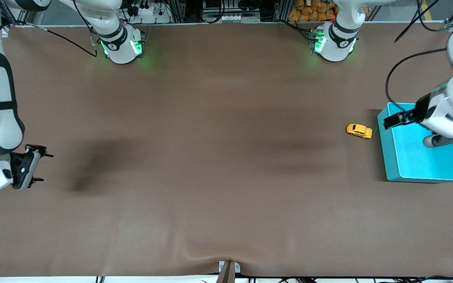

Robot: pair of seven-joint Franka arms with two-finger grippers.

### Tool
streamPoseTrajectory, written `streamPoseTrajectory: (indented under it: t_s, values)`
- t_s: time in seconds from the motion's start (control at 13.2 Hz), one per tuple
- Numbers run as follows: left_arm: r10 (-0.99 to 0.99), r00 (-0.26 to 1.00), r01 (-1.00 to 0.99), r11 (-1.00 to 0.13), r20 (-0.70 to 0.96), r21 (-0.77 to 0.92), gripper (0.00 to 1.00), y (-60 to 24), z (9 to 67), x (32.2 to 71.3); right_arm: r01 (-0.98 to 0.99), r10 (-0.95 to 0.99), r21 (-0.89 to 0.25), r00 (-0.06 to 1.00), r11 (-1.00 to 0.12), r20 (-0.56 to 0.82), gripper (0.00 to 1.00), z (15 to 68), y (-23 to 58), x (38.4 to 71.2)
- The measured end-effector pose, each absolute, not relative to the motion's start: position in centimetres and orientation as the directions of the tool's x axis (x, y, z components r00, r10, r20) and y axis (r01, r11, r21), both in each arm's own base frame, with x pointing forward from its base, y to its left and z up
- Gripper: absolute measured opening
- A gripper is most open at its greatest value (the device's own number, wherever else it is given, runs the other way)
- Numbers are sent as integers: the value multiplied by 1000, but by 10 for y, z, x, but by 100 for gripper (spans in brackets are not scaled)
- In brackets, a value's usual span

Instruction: Wind and store yellow beetle car

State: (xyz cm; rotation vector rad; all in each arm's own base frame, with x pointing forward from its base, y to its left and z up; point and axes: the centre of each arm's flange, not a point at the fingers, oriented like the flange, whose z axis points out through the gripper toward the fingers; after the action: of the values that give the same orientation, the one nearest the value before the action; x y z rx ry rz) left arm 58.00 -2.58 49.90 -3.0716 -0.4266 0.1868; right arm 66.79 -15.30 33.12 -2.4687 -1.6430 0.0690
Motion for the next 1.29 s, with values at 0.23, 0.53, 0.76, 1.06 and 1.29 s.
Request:
streamPoseTrajectory:
  t_s: [0.23,0.53,0.76,1.06,1.29]
  values:
    - [413,905,409,-910,-98,-60,100,-13,444,575,845,847,-124,529,-520,50,100,381,-100,685]
    - [524,849,522,-851,-64,-51,100,0,378,559,756,752,-65,654,-651,75,100,443,-50,685]
    - [616,786,613,-788,-61,-57,100,7,327,536,689,684,-59,724,-722,87,100,494,-31,669]
    - [744,662,737,-668,-90,-103,100,15,279,517,634,629,-73,773,-770,85,100,558,-17,633]
    - [782,614,772,-623,-105,-125,100,26,257,509,603,597,-73,798,-795,85,100,569,-36,615]
